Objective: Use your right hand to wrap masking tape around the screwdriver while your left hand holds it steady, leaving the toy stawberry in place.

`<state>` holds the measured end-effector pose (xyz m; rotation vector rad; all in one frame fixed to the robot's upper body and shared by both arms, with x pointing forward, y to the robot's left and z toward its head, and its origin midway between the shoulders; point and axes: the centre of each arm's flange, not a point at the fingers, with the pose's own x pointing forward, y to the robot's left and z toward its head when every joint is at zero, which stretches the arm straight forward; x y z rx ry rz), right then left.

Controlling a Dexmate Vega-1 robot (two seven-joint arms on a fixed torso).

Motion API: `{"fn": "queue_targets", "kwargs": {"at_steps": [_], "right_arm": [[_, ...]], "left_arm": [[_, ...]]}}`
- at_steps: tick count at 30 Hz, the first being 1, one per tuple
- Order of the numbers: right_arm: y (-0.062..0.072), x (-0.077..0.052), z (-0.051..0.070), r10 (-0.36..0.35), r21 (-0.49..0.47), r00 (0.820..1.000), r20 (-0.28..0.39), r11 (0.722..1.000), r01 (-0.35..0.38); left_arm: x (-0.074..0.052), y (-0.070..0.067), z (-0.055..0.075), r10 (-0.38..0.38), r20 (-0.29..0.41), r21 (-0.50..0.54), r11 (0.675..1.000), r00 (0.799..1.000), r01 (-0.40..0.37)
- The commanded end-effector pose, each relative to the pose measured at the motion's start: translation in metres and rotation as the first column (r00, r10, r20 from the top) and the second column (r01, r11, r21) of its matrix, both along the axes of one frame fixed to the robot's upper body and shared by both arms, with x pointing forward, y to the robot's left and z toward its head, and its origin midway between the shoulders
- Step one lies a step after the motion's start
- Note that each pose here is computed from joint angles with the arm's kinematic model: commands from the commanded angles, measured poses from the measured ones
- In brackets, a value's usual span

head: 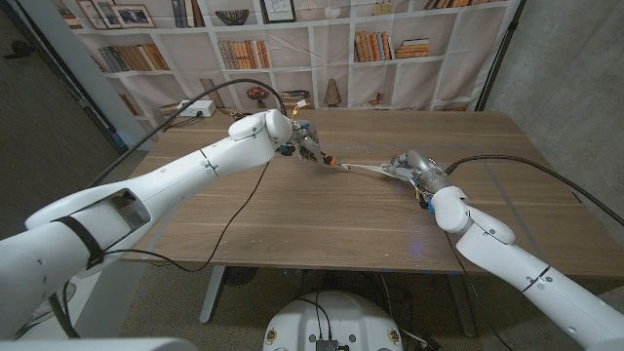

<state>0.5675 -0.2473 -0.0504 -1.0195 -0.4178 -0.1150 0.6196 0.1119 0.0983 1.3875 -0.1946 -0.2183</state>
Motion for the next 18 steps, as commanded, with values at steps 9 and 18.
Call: {"fn": "queue_targets", "kwargs": {"at_steps": [9,18], "right_arm": [[-0.010,0.018,0.005,-0.051,-0.087,0.959,-0.279,0.996,0.027],[-0.012,0.021,0.006,-0.082,-0.111,0.925,-0.371,0.993,0.044]], "left_arm": [[-0.003,-0.018,0.007,0.151,0.064,0.313,0.936,0.986,-0.163],[0.003,-0.020,0.007,0.194,0.000,0.406,0.896,0.981,-0.177]]}}
